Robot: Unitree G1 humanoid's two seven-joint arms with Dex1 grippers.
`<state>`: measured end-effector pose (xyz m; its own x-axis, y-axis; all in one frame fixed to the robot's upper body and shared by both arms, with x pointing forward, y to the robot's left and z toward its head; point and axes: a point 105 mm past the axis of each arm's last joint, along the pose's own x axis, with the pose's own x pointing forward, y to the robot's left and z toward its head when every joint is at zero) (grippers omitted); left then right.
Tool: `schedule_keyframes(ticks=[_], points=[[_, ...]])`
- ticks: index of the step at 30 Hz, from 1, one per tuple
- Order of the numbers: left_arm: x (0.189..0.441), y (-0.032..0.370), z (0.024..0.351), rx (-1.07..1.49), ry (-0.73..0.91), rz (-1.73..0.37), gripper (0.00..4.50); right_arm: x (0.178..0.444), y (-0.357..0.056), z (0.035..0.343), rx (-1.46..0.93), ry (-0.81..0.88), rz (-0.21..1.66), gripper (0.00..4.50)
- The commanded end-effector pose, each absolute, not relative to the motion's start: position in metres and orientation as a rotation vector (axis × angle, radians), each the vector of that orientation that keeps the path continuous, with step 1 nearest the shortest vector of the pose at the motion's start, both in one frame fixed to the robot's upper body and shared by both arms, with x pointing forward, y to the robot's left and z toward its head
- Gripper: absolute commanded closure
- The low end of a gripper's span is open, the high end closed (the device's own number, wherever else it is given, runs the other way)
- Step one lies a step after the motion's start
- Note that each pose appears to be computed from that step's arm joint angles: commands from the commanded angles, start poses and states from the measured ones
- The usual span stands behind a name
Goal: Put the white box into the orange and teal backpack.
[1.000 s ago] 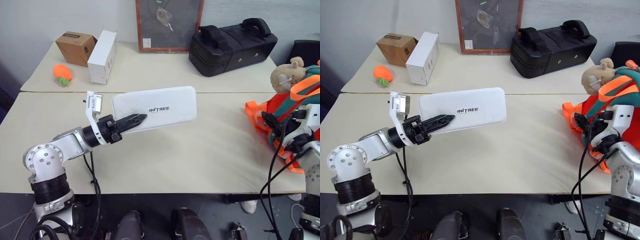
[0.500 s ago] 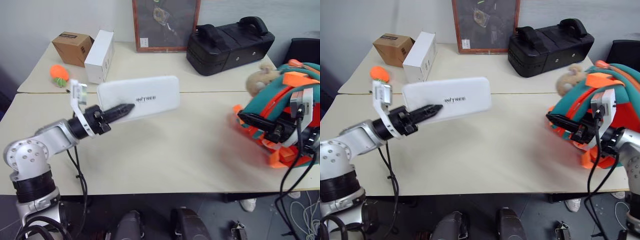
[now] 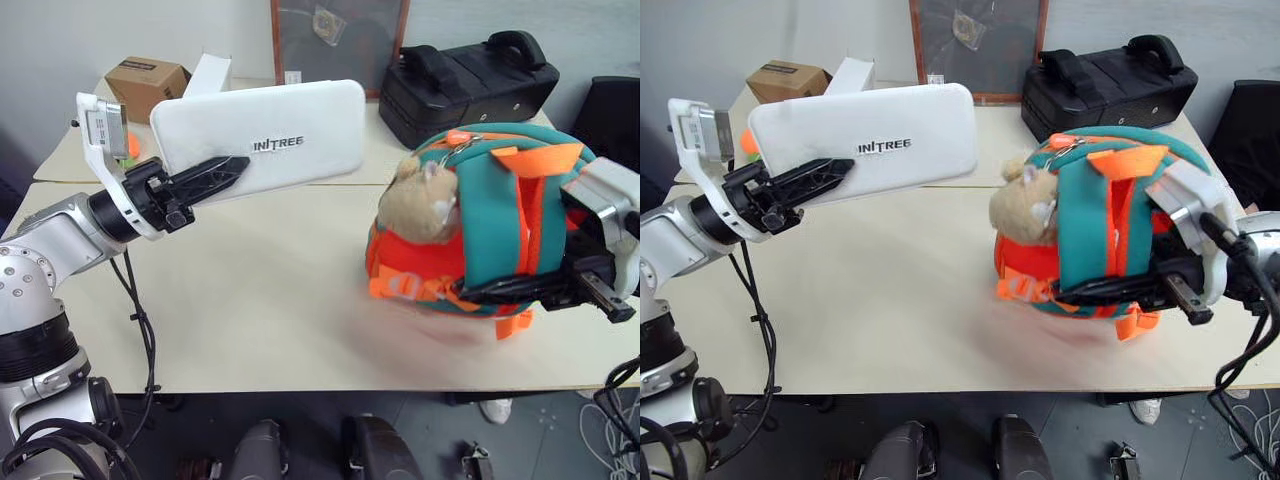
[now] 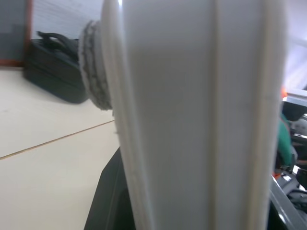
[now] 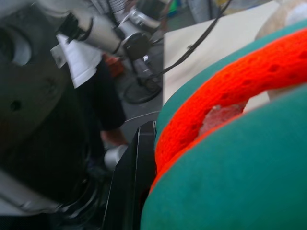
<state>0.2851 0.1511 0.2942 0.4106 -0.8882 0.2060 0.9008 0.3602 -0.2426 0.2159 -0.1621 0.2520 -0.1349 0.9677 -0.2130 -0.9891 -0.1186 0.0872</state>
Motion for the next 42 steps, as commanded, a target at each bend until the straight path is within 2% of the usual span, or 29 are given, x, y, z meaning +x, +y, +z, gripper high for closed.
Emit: schedule_keyframes(ticks=[1, 6, 10, 18, 22, 26, 31, 36, 40, 42], points=[[0.275, 0.135, 0.306, -0.268, -0.105, -1.236, 3.16, 0.214, -0.163, 0.25, -0.155, 0.227, 1.726, 4.48], [0.292, 0.121, 0.293, -0.185, -0.073, -1.268, 3.16, 0.214, -0.165, 0.24, -0.164, 0.268, 1.72, 4.48], [0.31, 0.118, 0.303, -0.164, -0.098, -1.311, 3.16, 0.207, -0.174, 0.233, -0.182, 0.312, 1.711, 4.48], [0.315, 0.107, 0.303, -0.067, -0.08, -1.437, 3.16, 0.205, -0.176, 0.235, -0.188, 0.303, 1.67, 4.48], [0.321, 0.098, 0.29, 0.002, -0.051, -1.466, 3.16, 0.206, -0.172, 0.24, -0.168, 0.269, 1.649, 4.48], [0.328, 0.082, 0.27, 0.187, -0.016, -1.504, 3.16, 0.206, -0.171, 0.256, -0.119, 0.22, 1.644, 4.48], [0.334, 0.048, 0.269, 0.254, -0.025, -1.599, 3.16, 0.209, -0.166, 0.266, -0.107, 0.187, 1.643, 4.48], [0.338, -0.013, 0.265, 0.236, -0.07, -1.672, 3.16, 0.216, -0.158, 0.259, -0.179, 0.164, 1.652, 4.48], [0.335, -0.065, 0.242, 0.229, -0.056, -1.675, 3.16, 0.216, -0.15, 0.261, -0.17, 0.132, 1.667, 4.48], [0.335, -0.076, 0.234, 0.237, -0.052, -1.666, 3.16, 0.216, -0.147, 0.261, -0.167, 0.122, 1.666, 4.48]])
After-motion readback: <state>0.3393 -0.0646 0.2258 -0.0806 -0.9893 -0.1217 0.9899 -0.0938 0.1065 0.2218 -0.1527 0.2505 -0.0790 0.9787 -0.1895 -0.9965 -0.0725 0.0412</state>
